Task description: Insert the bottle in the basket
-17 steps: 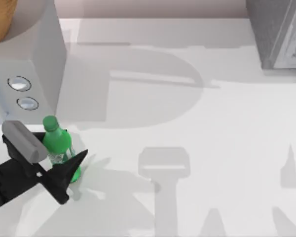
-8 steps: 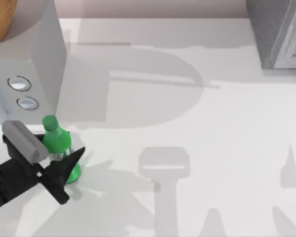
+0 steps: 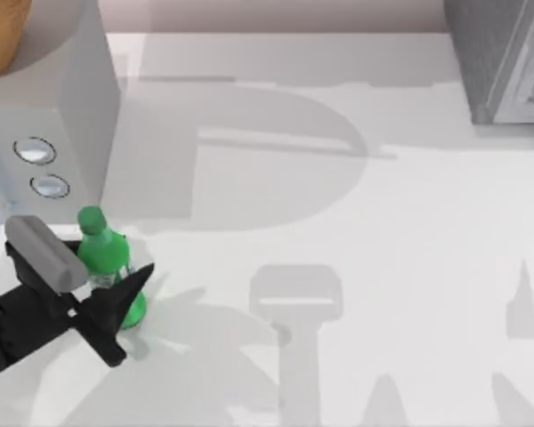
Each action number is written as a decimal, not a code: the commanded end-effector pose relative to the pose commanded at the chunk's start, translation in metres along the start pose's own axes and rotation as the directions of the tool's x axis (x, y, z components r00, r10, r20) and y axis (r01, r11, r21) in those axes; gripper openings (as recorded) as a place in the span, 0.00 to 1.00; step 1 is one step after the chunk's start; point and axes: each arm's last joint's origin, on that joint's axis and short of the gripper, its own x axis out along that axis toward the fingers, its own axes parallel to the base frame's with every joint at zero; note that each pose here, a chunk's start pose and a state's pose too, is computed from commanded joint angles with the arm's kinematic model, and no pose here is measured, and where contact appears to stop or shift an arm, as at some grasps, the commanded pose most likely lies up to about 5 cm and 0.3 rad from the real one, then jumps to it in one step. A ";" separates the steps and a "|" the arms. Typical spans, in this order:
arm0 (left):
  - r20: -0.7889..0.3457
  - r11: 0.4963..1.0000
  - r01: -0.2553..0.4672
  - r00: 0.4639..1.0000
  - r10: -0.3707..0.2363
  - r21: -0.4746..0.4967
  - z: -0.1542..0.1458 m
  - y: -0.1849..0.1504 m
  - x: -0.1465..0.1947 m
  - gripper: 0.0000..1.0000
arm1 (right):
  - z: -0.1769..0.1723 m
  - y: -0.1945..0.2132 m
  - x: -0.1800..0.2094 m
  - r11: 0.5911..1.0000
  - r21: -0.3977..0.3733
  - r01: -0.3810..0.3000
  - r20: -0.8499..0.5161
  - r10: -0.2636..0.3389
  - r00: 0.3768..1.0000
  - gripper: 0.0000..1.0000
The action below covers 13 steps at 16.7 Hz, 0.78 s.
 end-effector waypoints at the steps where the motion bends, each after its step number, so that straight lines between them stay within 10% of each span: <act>1: 0.007 1.000 0.000 1.000 0.000 0.011 0.004 0.000 0.003 0.00 | 0.000 0.000 0.000 1.000 0.000 0.000 0.000 0.000 1.000 1.00; 13: 0.156 0.993 -0.008 0.988 -0.010 0.114 0.171 -0.092 0.035 0.00 | 0.000 0.000 0.000 1.000 0.000 0.000 0.000 0.000 1.000 1.00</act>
